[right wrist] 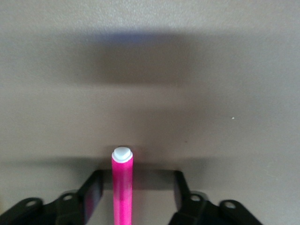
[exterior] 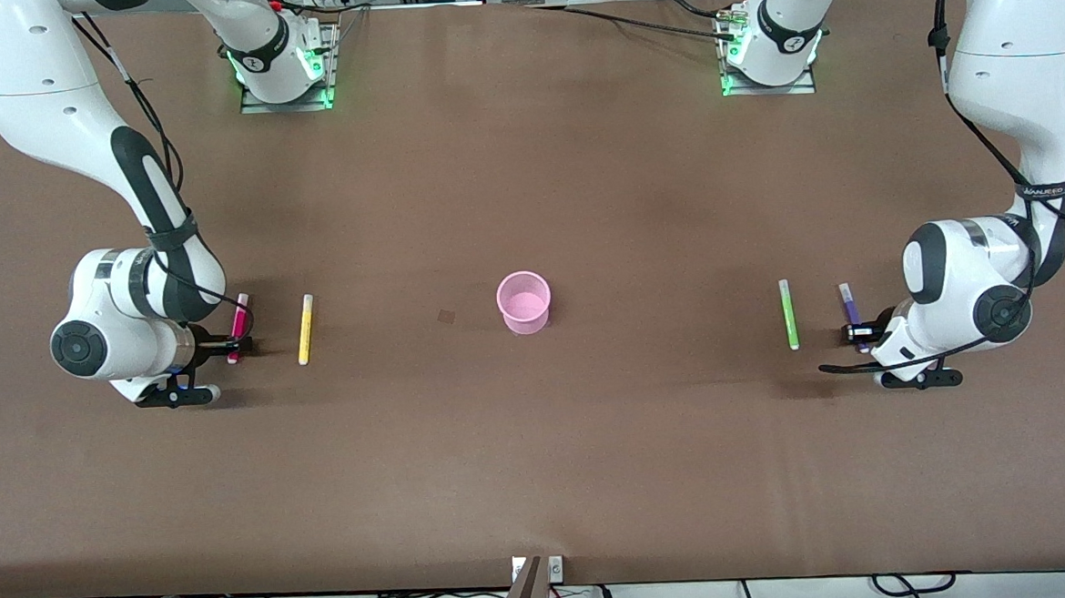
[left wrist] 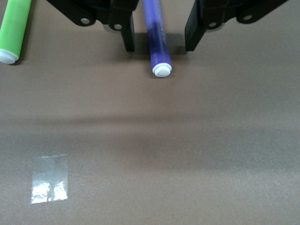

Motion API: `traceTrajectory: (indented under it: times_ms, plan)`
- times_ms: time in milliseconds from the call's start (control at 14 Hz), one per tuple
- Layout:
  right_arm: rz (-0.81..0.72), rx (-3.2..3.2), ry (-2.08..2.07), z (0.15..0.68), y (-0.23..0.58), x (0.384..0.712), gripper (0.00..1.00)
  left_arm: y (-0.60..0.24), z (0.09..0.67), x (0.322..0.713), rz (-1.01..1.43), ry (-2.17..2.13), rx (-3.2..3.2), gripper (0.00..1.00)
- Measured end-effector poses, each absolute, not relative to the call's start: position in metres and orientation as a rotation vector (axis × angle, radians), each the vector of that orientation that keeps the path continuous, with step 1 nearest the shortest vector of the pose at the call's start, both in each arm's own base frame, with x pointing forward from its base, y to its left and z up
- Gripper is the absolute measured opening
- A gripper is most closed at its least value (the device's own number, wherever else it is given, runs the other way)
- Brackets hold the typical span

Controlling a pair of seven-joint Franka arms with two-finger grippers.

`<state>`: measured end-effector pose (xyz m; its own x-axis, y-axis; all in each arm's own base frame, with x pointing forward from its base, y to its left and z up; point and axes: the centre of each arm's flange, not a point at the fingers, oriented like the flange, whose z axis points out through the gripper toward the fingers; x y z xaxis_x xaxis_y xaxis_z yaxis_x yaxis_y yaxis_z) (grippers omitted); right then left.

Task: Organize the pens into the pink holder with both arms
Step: 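Grasp the magenta marker with the right gripper while the left gripper grasps purple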

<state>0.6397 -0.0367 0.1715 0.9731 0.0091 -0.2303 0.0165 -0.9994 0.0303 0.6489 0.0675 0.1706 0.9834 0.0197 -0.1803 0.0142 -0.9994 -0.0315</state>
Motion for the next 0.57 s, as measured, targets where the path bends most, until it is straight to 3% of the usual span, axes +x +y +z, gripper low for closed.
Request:
traceTrajectory:
  times_ms: [71,214,286,571]
  plan:
    - [-0.356,3.089,0.020,0.173,-0.037,0.640,0.49,0.067,0.170,0.649,0.277,-0.026,-3.100,0.34]
    - [-0.354,3.092,0.030,0.175,-0.033,0.641,0.26,0.066,0.170,0.650,0.274,-0.024,-3.101,0.28]
    - [-0.356,3.092,0.035,0.175,-0.032,0.641,0.17,0.065,0.171,0.650,0.274,-0.022,-3.102,0.19]
    - [-0.414,3.095,0.125,0.183,-0.026,0.643,0.18,0.064,0.175,0.652,0.273,-0.017,-3.103,0.18]
